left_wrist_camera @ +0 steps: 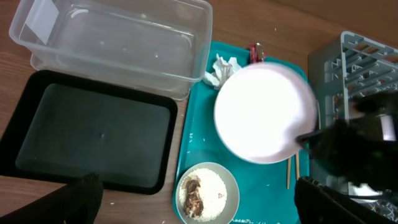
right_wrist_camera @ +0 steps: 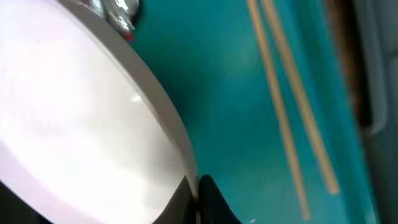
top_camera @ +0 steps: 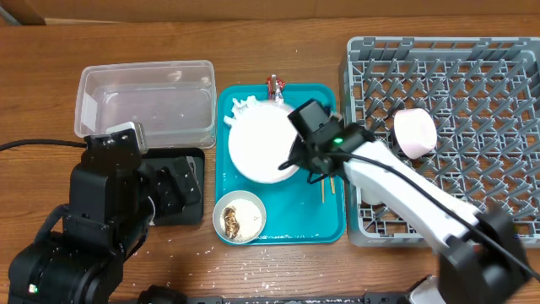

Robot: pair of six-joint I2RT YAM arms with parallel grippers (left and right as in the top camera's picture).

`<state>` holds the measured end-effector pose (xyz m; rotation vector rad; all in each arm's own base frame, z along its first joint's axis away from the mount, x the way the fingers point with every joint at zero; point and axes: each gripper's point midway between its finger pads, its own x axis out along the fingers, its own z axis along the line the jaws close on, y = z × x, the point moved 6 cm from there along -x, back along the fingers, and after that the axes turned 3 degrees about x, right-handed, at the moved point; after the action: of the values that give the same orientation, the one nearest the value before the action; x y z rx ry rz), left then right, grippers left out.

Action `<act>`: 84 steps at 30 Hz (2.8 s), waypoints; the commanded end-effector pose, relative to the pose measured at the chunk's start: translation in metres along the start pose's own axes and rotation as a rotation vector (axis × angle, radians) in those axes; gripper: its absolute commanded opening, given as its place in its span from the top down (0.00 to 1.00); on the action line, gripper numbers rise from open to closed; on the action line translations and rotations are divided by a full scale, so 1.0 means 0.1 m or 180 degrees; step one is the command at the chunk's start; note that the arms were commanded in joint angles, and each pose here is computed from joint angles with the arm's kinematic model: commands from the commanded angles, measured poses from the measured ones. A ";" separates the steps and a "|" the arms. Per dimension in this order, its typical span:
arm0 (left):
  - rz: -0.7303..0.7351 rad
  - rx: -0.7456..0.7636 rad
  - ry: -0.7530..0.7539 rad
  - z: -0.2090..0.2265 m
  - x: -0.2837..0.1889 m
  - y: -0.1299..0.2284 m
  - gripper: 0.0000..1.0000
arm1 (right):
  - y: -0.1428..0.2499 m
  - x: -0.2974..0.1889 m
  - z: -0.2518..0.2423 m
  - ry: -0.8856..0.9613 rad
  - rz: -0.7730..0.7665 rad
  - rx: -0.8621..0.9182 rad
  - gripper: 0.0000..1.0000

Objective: Sort waste into correct bins and load items into the dishwasher

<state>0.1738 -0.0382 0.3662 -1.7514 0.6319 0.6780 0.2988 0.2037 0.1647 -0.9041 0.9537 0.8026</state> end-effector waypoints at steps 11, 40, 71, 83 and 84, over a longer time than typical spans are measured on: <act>-0.0059 -0.0035 -0.0010 0.00 -0.04 -0.03 0.00 | -1.10 -1.92 -1.53 0.2363 -0.3081 0.0611 0.96; -0.0059 -0.0035 -0.0010 0.00 -0.04 -0.03 0.00 | -1.34 -0.89 -1.98 0.3502 -0.1762 -0.0054 0.43; -0.0059 -0.0035 -0.0010 0.00 -0.04 -0.03 0.00 | 0.00 -0.51 0.05 0.0220 0.0501 -0.0972 0.42; -0.0059 -0.0035 -0.0010 0.00 -0.04 -0.03 0.00 | 0.01 0.72 -0.24 0.0791 0.0254 -0.1351 0.58; -0.0060 -0.0035 -0.0012 0.00 -0.04 -0.03 0.00 | 0.00 0.78 -0.25 0.0797 0.0255 -0.1340 0.58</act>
<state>0.1738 -0.0383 0.3663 -1.7519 0.6316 0.6778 0.3127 0.1974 0.0974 -1.3283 1.0461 1.0163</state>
